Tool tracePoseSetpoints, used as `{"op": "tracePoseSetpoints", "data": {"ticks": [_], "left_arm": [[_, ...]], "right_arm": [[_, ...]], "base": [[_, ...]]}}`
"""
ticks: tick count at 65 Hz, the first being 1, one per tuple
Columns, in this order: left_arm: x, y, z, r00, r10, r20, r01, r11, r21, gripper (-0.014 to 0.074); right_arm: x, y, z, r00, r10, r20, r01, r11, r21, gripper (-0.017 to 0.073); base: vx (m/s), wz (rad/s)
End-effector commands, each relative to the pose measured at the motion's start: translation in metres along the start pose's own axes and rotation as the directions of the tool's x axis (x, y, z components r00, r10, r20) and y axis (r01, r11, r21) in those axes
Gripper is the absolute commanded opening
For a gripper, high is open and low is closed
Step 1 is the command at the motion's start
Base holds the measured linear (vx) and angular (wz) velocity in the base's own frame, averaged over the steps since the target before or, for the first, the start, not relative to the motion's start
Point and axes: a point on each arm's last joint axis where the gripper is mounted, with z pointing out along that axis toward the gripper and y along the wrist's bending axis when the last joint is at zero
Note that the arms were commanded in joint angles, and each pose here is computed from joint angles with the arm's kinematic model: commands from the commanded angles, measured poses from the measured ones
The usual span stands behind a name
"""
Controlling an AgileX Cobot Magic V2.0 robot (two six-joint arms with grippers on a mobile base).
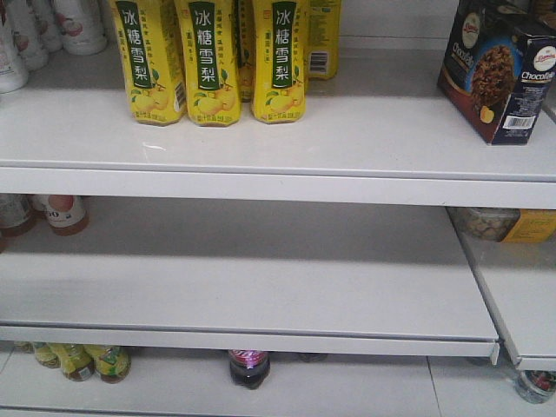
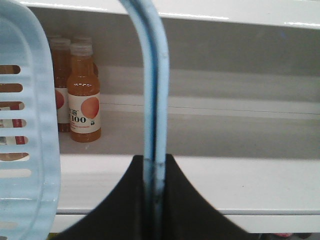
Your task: Left arm holds basket, right arm returns cookies
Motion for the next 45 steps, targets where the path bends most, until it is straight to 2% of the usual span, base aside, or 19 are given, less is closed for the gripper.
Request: {"op": "tracePoseSetpoints", "data": {"ticks": [1,8,45], "left_arm": [[-0.021,-0.0025,-0.0047,0.987,0.023,0.158,-0.025,1.0,0.016,-0.0003],[-0.021,-0.0025,-0.0047,0.987,0.023,0.158,-0.025,1.0,0.016,-0.0003],[-0.021,-0.0025,-0.0047,0.987,0.023,0.158,-0.025,1.0,0.016,-0.0003]], "right_arm": [[-0.002,-0.0006,-0.0007,0.996,-0.012,0.084,0.011,1.0,0.012,-0.001],[-0.001,-0.0005,-0.0007,0.997,-0.024,0.074,0.024,1.0,0.012,-0.001],[-0.0016,-0.0005,-0.0008,0.997,0.017,0.081,-0.017,1.0,0.009,-0.001]], "base": [[0.0,0.0],[0.0,0.0],[0.0,0.0]]}}
